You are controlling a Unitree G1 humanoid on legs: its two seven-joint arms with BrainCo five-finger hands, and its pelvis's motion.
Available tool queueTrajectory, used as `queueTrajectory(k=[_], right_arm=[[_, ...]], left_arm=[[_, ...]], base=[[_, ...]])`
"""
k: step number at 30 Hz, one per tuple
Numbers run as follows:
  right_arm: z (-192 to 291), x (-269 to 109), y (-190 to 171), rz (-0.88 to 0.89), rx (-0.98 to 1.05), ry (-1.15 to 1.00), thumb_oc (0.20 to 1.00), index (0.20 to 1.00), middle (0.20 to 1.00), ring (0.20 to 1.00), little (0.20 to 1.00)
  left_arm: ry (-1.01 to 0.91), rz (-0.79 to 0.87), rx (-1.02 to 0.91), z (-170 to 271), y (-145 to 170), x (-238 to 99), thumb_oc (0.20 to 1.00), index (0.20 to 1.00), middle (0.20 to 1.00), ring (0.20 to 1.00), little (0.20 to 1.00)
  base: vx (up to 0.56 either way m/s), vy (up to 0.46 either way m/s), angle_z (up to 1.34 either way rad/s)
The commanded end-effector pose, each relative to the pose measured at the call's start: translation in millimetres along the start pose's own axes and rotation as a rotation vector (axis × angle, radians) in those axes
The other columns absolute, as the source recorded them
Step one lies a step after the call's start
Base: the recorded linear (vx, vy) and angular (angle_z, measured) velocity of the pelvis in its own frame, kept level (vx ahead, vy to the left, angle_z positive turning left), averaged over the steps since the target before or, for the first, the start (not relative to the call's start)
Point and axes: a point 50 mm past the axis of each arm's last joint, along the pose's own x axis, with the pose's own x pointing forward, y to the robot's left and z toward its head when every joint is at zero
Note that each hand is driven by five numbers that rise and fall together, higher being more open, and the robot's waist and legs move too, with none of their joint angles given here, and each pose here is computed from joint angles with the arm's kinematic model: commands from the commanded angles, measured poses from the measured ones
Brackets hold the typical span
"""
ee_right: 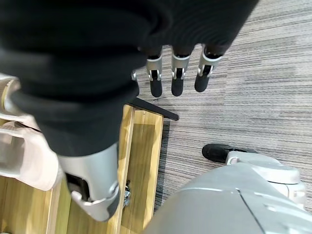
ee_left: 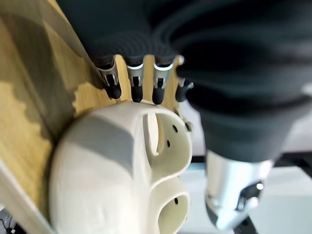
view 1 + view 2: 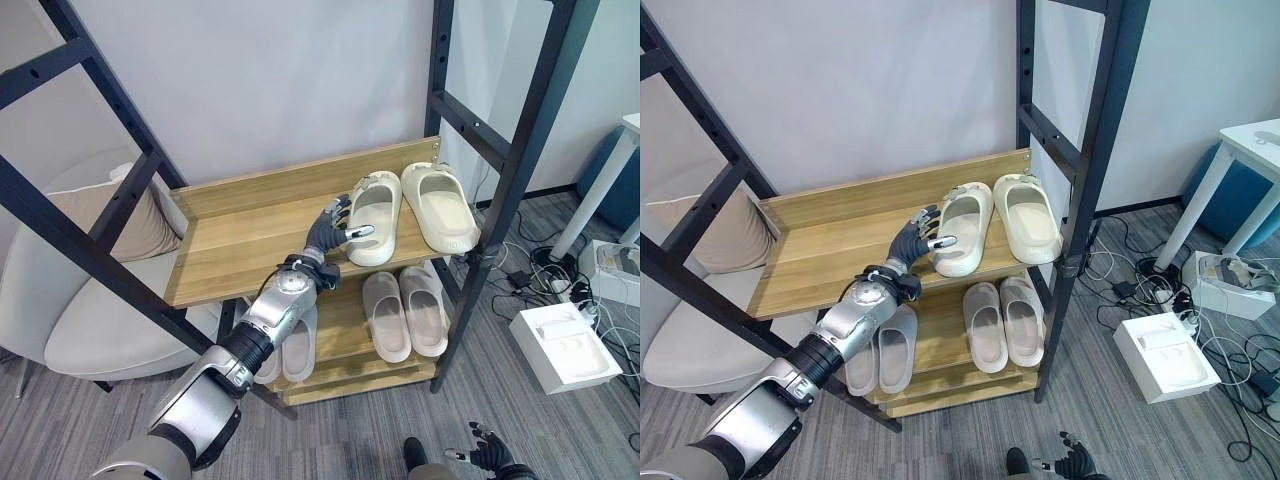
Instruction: Arrange the slippers neatly on the shoe rack.
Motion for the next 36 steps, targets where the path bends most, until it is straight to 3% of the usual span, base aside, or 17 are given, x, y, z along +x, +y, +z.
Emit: queueTrajectory(k=[1, 7, 13, 23, 29, 32, 34, 36], right_arm=[[20, 6, -2, -0.035, 0.021, -0.065, 1.0, 1.0, 1.0, 1.0, 1.0], [31, 8, 3, -0.036, 0.034, -0.097, 1.0, 1.0, 1.0, 1.0, 1.0], [39, 10, 4, -0.037, 0.049, -0.116, 1.0, 1.0, 1.0, 1.0, 1.0], [45, 16, 4, -0.055, 0.07, -0.105, 1.0, 1.0, 1.0, 1.0, 1.0], [36, 17, 0, -0.073, 0.11, -0.07, 1.0, 1.0, 1.0, 1.0, 1.0], [32, 17, -1, -0.078, 0.127, -0.051, 1.0, 1.0, 1.0, 1.0, 1.0], [24, 17, 3, -0.069, 0.138, -0.024, 1.0, 1.0, 1.0, 1.0, 1.0], [23, 17, 4, -0.066, 0.137, -0.016, 1.0, 1.0, 1.0, 1.0, 1.0]], left_arm=[[-0.143, -0.105, -0.096, 37, -36, 11, 1.0, 1.0, 1.0, 1.0, 1.0], [-0.136, -0.093, -0.259, 35, -56, 5, 1.0, 1.0, 1.0, 1.0, 1.0], [-0.115, -0.102, -0.213, 28, -66, 4, 1.0, 1.0, 1.0, 1.0, 1.0], [-0.118, 0.183, -0.036, 24, -1, 14, 1.0, 1.0, 1.0, 1.0, 1.0], [-0.416, 0.301, -0.215, 78, 38, -6, 1.0, 1.0, 1.0, 1.0, 1.0], [-0.567, 0.248, -0.268, 106, 34, -18, 1.0, 1.0, 1.0, 1.0, 1.0], [-0.787, 0.097, -0.326, 145, 21, -45, 1.0, 1.0, 1.0, 1.0, 1.0], [-0.803, 0.081, -0.332, 146, 19, -48, 1.0, 1.0, 1.0, 1.0, 1.0]], base=[[0.0, 0.0, 0.0], [0.0, -0.006, 0.03], [0.0, -0.006, 0.08], [0.0, 0.0, 0.0], [0.0, -0.002, 0.07], [0.0, 0.003, 0.13], [0.0, 0.0, 0.0], [0.0, 0.008, 0.04]])
